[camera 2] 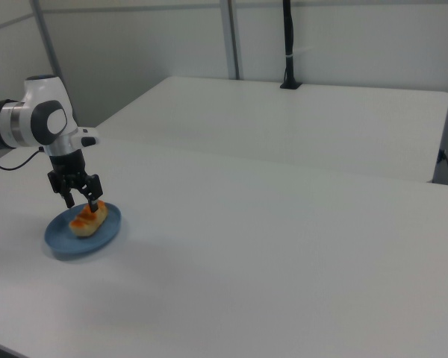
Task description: Put the bread on a plate
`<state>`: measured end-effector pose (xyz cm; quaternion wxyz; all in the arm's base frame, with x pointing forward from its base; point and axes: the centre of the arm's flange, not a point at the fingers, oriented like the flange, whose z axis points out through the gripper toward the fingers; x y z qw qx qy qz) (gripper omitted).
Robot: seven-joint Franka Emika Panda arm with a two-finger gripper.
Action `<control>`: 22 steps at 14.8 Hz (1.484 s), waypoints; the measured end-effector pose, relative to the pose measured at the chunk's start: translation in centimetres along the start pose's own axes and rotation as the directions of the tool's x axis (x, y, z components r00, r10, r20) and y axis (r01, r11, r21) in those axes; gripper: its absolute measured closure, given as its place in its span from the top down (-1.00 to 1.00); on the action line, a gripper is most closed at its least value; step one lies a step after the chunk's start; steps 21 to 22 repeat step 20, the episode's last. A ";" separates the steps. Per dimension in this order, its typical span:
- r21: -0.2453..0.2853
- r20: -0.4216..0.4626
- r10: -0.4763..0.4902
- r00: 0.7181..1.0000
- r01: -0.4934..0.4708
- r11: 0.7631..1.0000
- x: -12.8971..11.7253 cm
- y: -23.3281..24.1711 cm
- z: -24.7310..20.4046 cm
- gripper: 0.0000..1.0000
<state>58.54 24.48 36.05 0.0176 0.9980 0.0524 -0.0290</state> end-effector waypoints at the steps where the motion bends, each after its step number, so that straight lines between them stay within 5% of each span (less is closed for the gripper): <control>1: -0.001 -0.002 -0.001 1.000 0.001 1.000 0.0 0.0 -0.1 0.77; 2: -0.006 -0.006 -0.005 1.000 0.005 1.000 0.1 0.0 -0.2 0.96; 6: -0.006 -0.019 0.029 0.999 -0.029 1.000 1.1 2.3 -5.9 1.00; 9: 0.026 -0.083 0.150 0.985 -0.148 0.989 0.8 10.7 -14.9 1.00; 12: 0.021 -0.102 0.201 0.974 -0.200 0.980 -1.1 17.4 -19.0 1.00; 22: -0.019 -0.086 0.233 0.969 -0.235 0.972 -2.5 23.2 -20.0 1.00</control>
